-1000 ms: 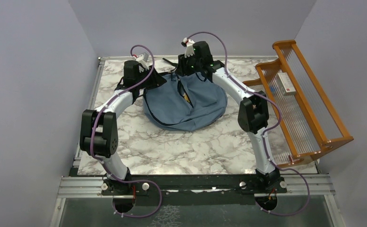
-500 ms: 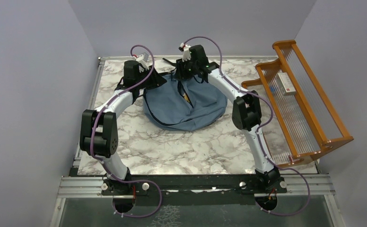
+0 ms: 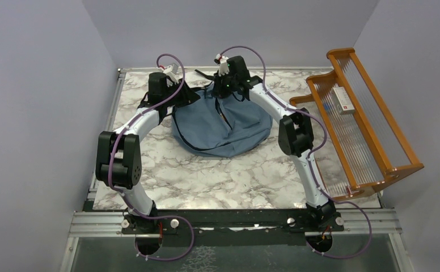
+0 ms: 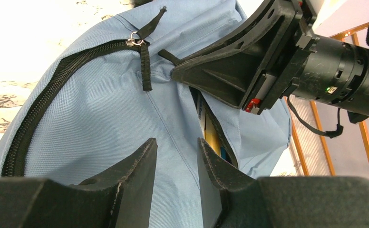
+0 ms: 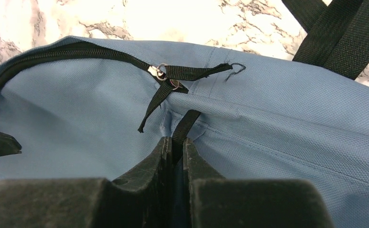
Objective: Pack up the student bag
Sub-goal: Zip the student bag at the center of the board.
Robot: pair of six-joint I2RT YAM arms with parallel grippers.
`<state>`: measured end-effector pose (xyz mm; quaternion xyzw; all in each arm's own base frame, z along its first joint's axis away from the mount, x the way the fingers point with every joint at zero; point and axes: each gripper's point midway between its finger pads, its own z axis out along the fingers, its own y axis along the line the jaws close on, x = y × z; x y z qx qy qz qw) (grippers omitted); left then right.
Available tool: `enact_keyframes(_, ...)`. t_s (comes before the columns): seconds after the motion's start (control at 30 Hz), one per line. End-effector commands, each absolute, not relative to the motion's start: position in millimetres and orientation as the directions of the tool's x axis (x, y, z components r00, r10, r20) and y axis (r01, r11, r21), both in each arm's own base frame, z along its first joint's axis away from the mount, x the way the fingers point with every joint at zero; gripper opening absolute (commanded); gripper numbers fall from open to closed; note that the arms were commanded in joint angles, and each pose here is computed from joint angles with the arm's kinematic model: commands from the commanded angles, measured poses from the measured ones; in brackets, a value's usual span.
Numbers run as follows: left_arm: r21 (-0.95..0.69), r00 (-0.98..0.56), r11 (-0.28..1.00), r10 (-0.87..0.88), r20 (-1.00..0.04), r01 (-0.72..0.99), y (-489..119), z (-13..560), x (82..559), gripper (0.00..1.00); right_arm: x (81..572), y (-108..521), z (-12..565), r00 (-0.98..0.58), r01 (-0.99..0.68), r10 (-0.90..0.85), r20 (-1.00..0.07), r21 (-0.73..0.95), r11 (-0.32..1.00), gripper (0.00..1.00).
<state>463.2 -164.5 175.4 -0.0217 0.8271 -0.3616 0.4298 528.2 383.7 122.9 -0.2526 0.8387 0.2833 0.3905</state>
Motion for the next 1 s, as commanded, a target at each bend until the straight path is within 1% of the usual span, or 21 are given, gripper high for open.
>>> enact_keyframes(0.0, -0.616, -0.609, 0.722, -0.344, -0.715, 0.316, -167.1, 187.9, 466.9, 0.37, 519.0, 390.8, 152.1, -0.516, -0.689, -0.185, -0.836, 0.277, 0.67, 0.1)
enact_keyframes(0.17, -0.618, -0.613, 0.721, -0.343, -0.712, 0.314, -167.3, 186.3, 466.8, 0.37, 515.8, 395.8, 192.5, -0.429, -0.731, -0.118, -0.896, 0.267, 0.628, 0.08)
enact_keyframes(0.33, -0.619, -0.614, 0.718, -0.341, -0.712, 0.318, -168.0, 187.2, 466.8, 0.37, 506.5, 399.8, 213.3, -0.371, -0.768, -0.061, -0.927, 0.27, 0.58, 0.08)
enact_keyframes(0.5, -0.629, -0.619, 0.699, -0.337, -0.709, 0.34, -172.4, 189.7, 464.8, 0.37, 491.3, 400.5, 214.4, -0.335, -0.806, -0.04, -0.941, 0.265, 0.529, 0.08)
enact_keyframes(0.7, -0.68, -0.625, 0.605, -0.354, -0.696, 0.414, -187.6, 205.7, 457.9, 0.37, 464.8, 397.2, 216.7, -0.244, -0.871, -0.029, -0.969, 0.206, 0.447, 0.08)
enact_keyframes(0.8, -0.72, -0.641, 0.571, -0.391, -0.661, 0.394, -191.0, 209.1, 455.7, 0.38, 454.0, 395.5, 214.9, -0.187, -0.9, -0.042, -0.981, 0.154, 0.407, 0.08)
enact_keyframes(0.97, -0.76, -0.653, 0.556, -0.444, -0.614, 0.337, -193.6, 213.4, 455.9, 0.39, 440.7, 392.6, 206.2, -0.118, -0.927, -0.047, -0.992, 0.093, 0.363, 0.07)
